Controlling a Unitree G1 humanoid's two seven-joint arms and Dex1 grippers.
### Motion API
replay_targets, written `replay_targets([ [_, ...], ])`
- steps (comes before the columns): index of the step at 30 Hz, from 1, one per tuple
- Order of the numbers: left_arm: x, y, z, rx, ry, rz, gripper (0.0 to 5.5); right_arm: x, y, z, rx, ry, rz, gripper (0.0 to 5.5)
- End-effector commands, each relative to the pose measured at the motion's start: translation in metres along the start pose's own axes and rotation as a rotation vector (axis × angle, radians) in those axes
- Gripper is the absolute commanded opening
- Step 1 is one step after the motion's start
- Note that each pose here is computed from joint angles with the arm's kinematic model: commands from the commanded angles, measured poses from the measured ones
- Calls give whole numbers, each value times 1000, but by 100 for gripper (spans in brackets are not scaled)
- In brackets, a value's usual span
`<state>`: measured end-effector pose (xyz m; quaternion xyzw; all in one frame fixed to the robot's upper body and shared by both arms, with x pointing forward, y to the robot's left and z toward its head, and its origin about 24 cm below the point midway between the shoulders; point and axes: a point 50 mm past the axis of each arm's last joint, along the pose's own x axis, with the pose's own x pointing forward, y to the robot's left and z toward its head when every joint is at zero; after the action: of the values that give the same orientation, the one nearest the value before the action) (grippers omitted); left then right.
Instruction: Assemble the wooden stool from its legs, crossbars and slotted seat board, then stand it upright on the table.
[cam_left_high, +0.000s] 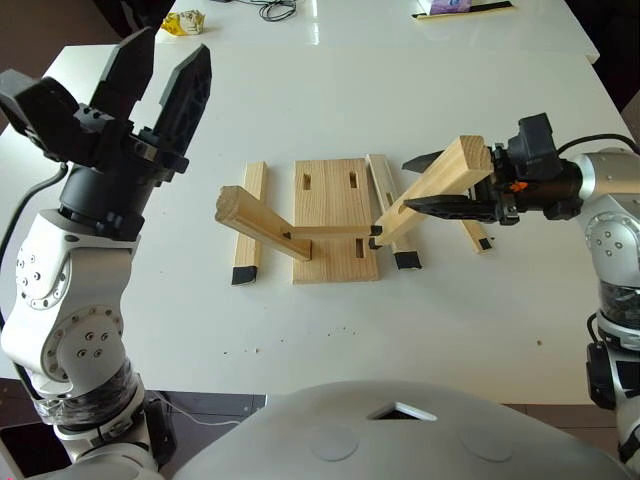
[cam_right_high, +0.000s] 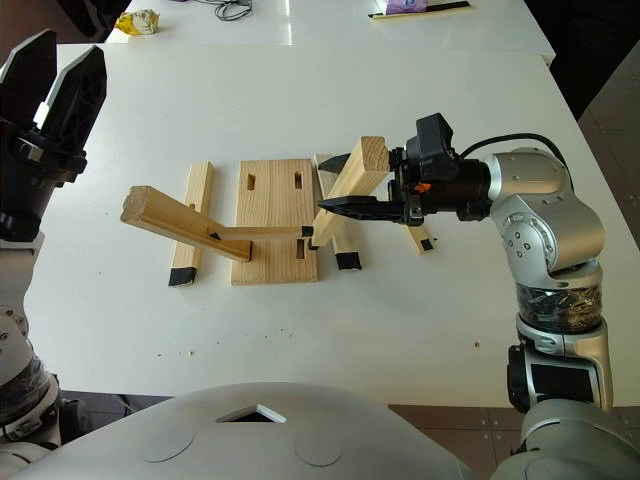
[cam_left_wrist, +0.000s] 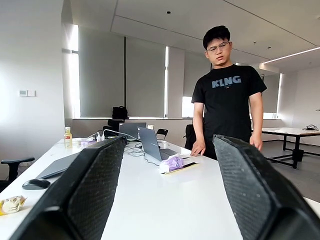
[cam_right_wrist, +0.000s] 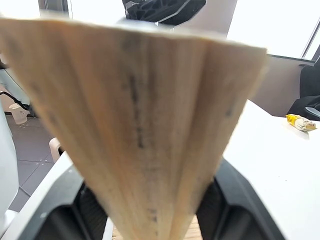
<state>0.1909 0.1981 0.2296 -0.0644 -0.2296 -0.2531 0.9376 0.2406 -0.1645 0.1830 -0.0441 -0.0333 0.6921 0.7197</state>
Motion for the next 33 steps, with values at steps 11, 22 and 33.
replay_targets([
  [11, 1, 4, -13, -42, 50, 14, 321, 15, 7, -10, 44, -40, 27, 202],
  [22, -5, 36, 16, -141, -171, 184, 321, 18, 20, -24, 69, -95, -30, 202],
  [33, -13, 58, 13, -164, -127, 239, 321, 19, 26, -25, 29, -134, -119, 202],
])
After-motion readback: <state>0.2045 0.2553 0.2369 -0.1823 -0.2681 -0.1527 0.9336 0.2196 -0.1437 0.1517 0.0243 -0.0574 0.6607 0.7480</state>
